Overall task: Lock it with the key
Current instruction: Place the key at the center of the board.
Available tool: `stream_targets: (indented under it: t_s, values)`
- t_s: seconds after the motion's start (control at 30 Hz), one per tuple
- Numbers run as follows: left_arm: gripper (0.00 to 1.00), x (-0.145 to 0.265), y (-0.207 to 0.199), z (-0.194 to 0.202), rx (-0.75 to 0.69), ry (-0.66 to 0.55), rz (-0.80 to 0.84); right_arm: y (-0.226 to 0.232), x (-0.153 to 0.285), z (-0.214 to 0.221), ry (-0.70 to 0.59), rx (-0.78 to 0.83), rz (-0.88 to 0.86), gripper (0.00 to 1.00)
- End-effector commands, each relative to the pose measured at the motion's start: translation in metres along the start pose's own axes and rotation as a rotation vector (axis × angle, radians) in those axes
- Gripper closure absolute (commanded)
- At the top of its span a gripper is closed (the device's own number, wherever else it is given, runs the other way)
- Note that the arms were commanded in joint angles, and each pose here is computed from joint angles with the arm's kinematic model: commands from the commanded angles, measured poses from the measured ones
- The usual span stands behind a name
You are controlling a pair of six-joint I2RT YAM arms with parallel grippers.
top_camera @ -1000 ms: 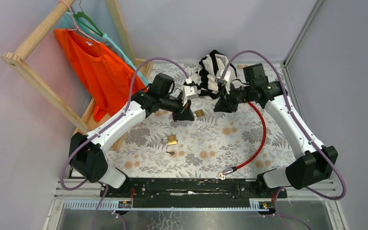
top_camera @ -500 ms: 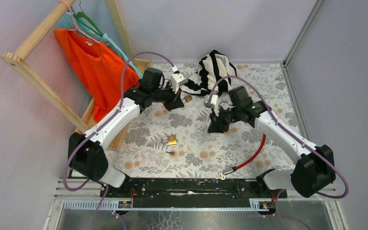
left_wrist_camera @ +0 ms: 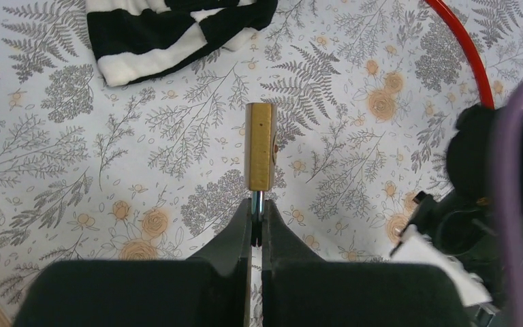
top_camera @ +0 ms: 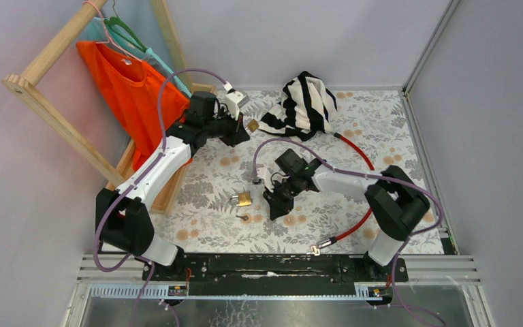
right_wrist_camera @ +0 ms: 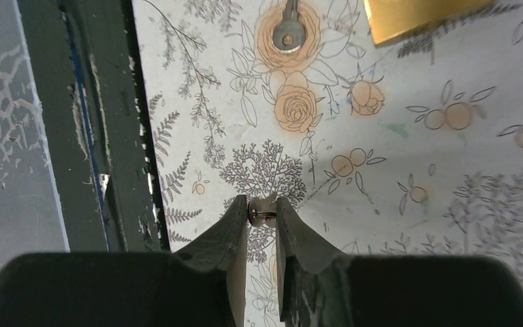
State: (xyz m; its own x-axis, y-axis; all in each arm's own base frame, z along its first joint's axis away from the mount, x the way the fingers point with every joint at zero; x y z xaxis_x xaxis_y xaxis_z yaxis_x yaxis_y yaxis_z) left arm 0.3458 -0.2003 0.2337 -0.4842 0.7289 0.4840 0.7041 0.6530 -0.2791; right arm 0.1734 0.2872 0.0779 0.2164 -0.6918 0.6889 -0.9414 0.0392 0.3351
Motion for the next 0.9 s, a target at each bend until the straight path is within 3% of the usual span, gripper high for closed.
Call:
stream_targets:
  t_s: [0.0,0.17,0.4,0.63,0.87]
  values:
    - [1.0,0.002,0.001,-0.016,0.001,-0.084,0.015,-0.009,-0.016,-0.01,-0.003,-0.048,-0.015,0.97]
    - [1.0,0.0,-0.002,-0.013,0.004,-0.073,0.043,-0.019,-0.018,-0.006,0.041,-0.078,0.018,0.92]
    - [0.99,-0.004,-0.002,-0.003,0.012,-0.051,0.066,-0.037,-0.003,-0.001,0.068,-0.093,0.106,0.67]
    - [0.99,-0.013,-0.005,0.021,0.0,0.028,0.133,-0.041,0.047,-0.009,-0.013,-0.074,0.186,0.19]
    - [0.98,-0.033,-0.033,0.095,-0.06,0.27,0.277,-0.047,0.106,0.001,-0.068,-0.088,0.348,0.12]
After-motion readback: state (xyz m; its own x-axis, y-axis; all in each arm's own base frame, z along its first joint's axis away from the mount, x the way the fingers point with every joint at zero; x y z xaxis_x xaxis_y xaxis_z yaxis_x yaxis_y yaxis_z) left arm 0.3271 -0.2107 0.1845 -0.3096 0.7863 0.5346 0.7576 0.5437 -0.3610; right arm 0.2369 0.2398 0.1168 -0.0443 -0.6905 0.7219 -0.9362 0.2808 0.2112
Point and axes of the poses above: each gripper's point midway between its finger pads, its own x axis back along the fingers, its own y axis along the line the jaws close on, z = x × y, the point moved 3 cm from there along x, back along the fingers, and after that the axes turned 4 degrees about x, right-handed, at the moved point
